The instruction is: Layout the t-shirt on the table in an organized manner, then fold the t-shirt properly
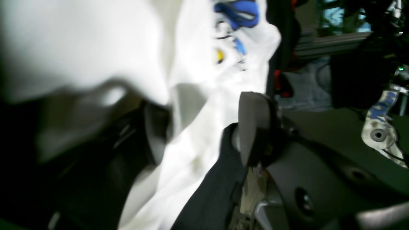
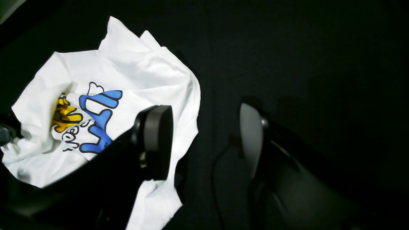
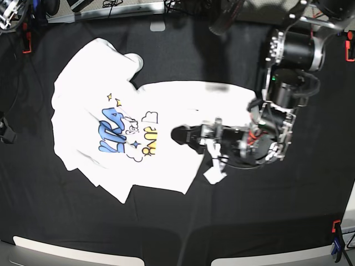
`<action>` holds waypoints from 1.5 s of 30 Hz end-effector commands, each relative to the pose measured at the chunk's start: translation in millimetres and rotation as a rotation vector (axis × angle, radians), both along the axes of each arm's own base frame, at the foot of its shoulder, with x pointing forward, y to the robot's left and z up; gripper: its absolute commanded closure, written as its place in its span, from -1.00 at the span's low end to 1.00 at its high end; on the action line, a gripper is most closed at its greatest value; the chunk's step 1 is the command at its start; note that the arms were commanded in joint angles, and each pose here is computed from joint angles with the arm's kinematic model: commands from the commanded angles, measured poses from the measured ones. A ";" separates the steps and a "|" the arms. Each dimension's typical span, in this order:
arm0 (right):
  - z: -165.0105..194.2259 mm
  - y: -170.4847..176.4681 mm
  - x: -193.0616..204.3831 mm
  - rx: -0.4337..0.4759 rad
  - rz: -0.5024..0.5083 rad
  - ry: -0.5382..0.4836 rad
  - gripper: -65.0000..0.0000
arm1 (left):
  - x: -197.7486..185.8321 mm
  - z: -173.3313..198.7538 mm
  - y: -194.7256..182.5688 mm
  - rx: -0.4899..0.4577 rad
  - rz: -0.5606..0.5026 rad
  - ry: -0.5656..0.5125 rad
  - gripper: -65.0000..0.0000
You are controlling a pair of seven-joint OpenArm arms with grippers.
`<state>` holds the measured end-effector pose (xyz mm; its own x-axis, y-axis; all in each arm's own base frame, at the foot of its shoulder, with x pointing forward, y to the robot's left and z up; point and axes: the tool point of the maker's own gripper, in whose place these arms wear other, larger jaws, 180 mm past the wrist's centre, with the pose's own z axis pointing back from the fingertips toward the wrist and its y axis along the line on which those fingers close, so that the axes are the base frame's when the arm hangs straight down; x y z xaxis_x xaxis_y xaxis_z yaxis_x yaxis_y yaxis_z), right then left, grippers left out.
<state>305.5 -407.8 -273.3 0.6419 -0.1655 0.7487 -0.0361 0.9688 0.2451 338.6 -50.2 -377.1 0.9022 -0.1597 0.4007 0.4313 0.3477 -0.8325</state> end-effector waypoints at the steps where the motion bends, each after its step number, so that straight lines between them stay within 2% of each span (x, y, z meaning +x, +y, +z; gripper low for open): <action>1: 24.9 -7.1 7.7 -0.035 0.008 -0.062 -0.01 | 12.3 18.8 -5.9 -0.032 -0.005 -0.046 0.00; 7: 24.9 -7.1 7.7 -0.035 0.008 -0.062 -0.01 | 3.5 19.2 -16.8 -0.034 -0.051 -0.034 0.02; 14: 24.9 -7.1 7.8 -0.035 0.008 -0.063 -0.01 | -3.4 -3.3 -5.3 0.091 -0.089 -0.036 0.04; 20: 25.4 -7.2 8.1 -0.034 0.007 -0.066 -0.01 | -1.3 -3.0 -6.4 0.078 -0.068 -0.040 0.54; 22: 25.5 -7.3 8.1 -0.035 0.007 -0.066 -0.01 | 1.9 -0.7 -6.8 0.074 -0.060 -0.048 0.61; 26: 25.4 -7.2 8.1 -0.034 0.007 -0.066 -0.01 | 7.8 5.2 -5.8 0.082 -0.069 -0.063 0.62; 29: 25.4 -7.2 8.1 -0.034 0.007 -0.066 -0.01 | 13.6 13.2 -2.2 0.108 -0.104 -0.081 0.81; 31: 25.3 -7.2 8.1 -0.035 0.007 -0.065 -0.01 | 29.6 26.6 3.9 0.121 -0.096 -0.121 1.00; 41: 25.3 -7.1 8.1 -0.034 0.007 -0.066 -0.01 | 119.9 114.4 82.8 0.252 0.020 -0.356 1.00; 45: 26.1 -6.2 8.5 -0.029 0.009 -0.070 -0.01 | 157.9 132.2 128.9 0.369 0.164 -0.482 1.00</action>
